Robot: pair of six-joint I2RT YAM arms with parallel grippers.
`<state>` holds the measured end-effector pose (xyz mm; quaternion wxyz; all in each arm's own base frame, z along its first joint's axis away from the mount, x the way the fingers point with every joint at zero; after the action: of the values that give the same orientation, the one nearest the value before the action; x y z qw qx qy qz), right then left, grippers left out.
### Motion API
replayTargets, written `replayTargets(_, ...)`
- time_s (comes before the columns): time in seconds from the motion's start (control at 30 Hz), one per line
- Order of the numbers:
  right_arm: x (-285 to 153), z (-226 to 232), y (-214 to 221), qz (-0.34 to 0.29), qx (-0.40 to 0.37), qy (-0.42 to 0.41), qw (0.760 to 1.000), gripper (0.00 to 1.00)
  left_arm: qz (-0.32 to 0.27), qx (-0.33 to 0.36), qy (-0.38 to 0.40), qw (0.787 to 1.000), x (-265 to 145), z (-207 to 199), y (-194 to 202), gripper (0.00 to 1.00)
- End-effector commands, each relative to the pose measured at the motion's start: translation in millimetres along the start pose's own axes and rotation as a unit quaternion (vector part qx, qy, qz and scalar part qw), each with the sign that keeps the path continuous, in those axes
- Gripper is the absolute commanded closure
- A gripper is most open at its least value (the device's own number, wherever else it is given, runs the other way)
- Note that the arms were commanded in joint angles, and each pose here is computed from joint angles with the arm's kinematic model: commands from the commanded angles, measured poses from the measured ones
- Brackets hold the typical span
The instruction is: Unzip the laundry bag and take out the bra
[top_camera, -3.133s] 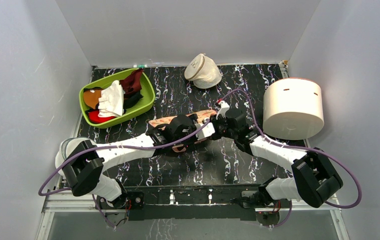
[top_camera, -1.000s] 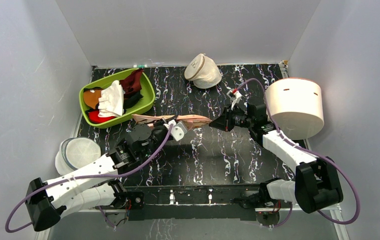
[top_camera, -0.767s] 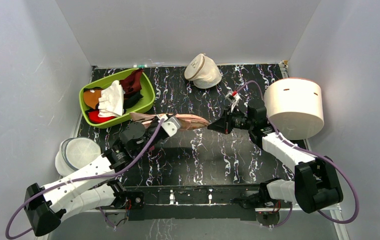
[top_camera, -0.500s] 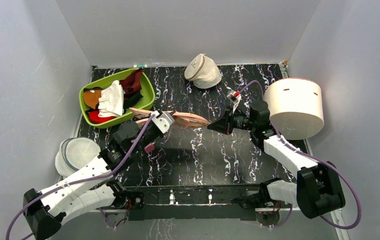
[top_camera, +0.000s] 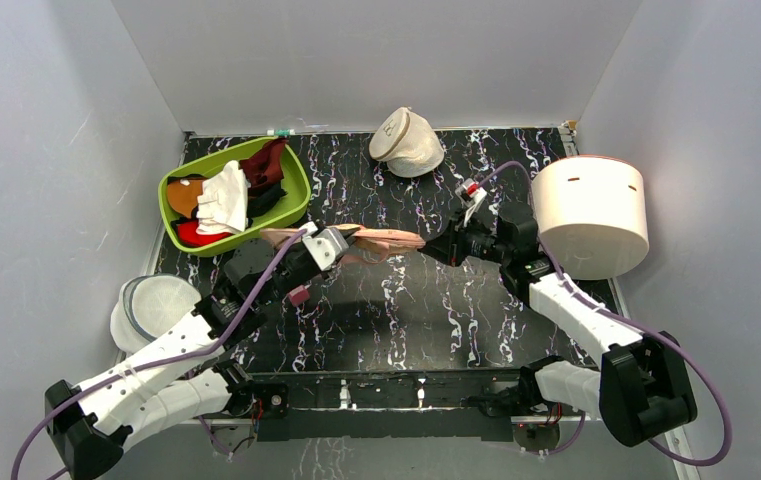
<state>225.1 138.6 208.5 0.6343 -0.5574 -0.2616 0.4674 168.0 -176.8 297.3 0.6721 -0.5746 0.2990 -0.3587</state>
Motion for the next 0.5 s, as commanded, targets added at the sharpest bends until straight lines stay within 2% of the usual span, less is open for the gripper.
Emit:
replayTargets(0.0, -3, -9, -2, -0.004, -0.001, 0.082, 0.997, 0.81, -0.059, 0.016, 0.008, 0.998, 3, 2, -26, 1.00)
replayTargets(0.07, -5, -8, -6, -0.010, 0.007, 0.097, 0.995, 0.70, -0.042, 0.019, 0.009, 0.999, 9, 3, -18, 1.00)
replayTargets(0.13, -12, -10, -12, -0.011, 0.012, 0.153, 0.988, 0.60, -0.023, 0.016, 0.006, 1.000, 18, 3, -7, 1.00)
replayTargets(0.27, -31, -14, -24, -0.027, 0.015, 0.278, 0.960, 0.48, 0.006, 0.010, 0.020, 1.000, 32, 2, 6, 1.00)
replayTargets(0.47, -52, -11, -34, -0.051, 0.017, 0.365, 0.929, 0.40, 0.020, 0.001, 0.013, 1.000, 41, 2, 16, 1.00)
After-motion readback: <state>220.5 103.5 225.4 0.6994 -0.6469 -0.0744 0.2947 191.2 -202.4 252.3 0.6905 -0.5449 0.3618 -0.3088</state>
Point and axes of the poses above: each gripper's point midway between its finger pads, its own x axis out along the fingers, its own z axis along the line the jaws close on, y = z × x, the point moved 10 cm from there along -x, back along the fingers, and after that the axes turned 12 degrees about -x, right-handed, at the moved point
